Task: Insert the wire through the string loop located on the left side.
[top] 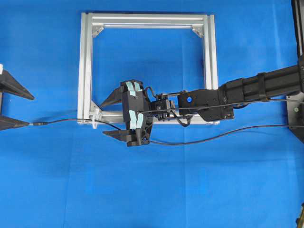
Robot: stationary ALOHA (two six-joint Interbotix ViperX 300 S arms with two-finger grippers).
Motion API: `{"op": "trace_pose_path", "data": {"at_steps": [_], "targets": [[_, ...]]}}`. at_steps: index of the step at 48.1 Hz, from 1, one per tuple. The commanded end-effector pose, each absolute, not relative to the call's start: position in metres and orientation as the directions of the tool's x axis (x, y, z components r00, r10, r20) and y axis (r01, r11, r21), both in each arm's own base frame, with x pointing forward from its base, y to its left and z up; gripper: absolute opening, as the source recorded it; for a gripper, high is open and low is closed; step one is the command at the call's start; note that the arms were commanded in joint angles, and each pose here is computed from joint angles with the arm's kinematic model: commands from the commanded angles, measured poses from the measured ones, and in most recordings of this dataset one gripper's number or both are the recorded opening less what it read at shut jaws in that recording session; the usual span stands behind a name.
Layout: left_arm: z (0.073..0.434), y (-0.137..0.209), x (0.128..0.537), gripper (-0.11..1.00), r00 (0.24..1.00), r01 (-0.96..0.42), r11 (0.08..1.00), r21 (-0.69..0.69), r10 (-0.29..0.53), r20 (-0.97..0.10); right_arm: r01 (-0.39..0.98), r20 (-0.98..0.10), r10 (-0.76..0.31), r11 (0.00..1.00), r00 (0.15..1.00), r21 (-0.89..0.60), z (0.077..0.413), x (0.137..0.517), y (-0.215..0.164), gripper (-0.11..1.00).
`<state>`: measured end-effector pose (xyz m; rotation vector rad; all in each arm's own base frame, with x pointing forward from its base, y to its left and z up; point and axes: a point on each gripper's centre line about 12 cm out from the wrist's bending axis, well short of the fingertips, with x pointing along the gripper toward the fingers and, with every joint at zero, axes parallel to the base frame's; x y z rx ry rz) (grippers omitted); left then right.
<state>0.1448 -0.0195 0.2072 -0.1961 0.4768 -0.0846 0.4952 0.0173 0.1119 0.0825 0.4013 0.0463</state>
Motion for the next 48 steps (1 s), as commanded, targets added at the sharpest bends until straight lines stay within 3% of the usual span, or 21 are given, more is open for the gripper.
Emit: {"op": "trace_pose_path", "data": {"at_steps": [1, 28, 48], "targets": [[0.213, -0.020, 0.148, 0.79, 0.895, 0.041, 0.978, -0.204, -0.127, -0.428, -0.039, -0.315, 0.064, 0.996, 0.947, 0.086, 0.149, 0.497, 0.018, 0.92], [0.233, -0.019, 0.152, 0.79, 0.952, 0.068, 0.977, -0.201, -0.124, -0.280, -0.022, -0.260, 0.042, 0.997, 0.965, 0.081, 0.220, 0.483, 0.011, 0.92], [0.233, -0.019, 0.152, 0.79, 0.952, 0.068, 0.977, -0.201, -0.124, -0.281, -0.021, -0.263, 0.042, 0.997, 0.964, 0.080, 0.222, 0.481, 0.011, 0.92]]}}
